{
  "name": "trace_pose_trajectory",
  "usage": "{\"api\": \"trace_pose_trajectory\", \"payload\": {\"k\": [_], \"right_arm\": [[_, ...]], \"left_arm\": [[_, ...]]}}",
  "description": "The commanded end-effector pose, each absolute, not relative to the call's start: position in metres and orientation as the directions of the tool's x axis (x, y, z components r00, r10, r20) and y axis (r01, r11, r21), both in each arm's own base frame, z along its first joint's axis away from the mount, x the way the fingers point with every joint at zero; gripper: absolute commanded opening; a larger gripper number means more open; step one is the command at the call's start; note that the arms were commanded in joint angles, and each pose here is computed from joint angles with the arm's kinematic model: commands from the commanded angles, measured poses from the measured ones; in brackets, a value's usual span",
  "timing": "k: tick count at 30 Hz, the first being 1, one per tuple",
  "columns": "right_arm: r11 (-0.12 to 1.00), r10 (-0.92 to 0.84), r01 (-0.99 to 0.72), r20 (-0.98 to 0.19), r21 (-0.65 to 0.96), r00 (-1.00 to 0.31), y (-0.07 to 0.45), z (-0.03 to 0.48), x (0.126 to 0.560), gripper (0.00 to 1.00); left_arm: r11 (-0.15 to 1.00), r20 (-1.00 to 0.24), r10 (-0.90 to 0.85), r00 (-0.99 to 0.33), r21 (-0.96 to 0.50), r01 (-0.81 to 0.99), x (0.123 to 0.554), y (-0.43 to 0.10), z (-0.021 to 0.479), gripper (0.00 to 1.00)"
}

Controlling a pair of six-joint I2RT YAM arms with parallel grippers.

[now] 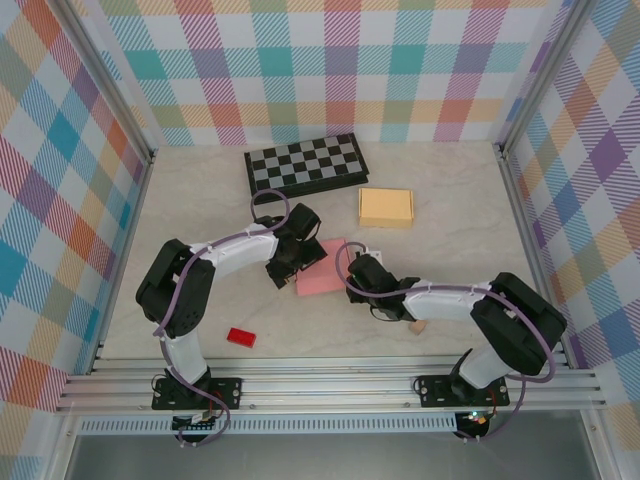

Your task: Fold the paper box

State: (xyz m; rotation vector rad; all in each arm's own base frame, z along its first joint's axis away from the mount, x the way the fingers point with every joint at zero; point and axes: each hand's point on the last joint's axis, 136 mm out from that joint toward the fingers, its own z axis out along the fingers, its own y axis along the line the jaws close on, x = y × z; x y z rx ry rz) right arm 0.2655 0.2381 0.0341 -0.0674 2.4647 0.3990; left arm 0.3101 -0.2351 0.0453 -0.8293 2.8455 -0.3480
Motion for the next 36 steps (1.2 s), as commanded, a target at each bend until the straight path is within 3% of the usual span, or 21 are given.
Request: {"api": "trace_pose_trajectory", "payload": {"k": [1, 9, 17, 26, 31, 36], "right_arm": [[0.970, 0.032, -0.133, -0.642, 0.206, -0.766, 0.226, 0.025, 0.271, 0.25], [0.945, 0.045, -0.175, -0.642, 0.275, -0.765, 0.239, 0.041, 0.269, 0.25], [0.935, 0.110, -0.101, -0.548, 0.339, -0.830, 0.231, 0.076, 0.264, 0.38], [0.891, 0.093, -0.047, -0.283, 0.452, -0.954, 0.235, 0.075, 0.285, 0.45], [0.862, -0.003, -0.116, -0.223, 0.493, -0.975, 0.253, 0.064, 0.276, 0.65], [0.840, -0.016, -0.139, -0.233, 0.524, -0.972, 0.258, 0.056, 0.274, 0.69]], "left_arm": [[0.835, -0.066, -0.547, -0.835, -0.122, -0.537, 0.287, -0.206, 0.022, 0.98], [0.834, -0.062, -0.549, -0.834, -0.116, -0.540, 0.288, -0.206, 0.019, 0.98], [0.833, -0.064, -0.551, -0.832, -0.111, -0.543, 0.289, -0.204, 0.017, 0.98], [0.839, -0.071, -0.542, -0.837, -0.099, -0.535, 0.292, -0.204, 0.018, 0.98], [0.832, -0.048, -0.551, -0.833, -0.113, -0.543, 0.291, -0.209, 0.020, 0.99], [0.816, -0.018, -0.571, -0.821, -0.127, -0.564, 0.289, -0.214, 0.022, 0.99]]}}
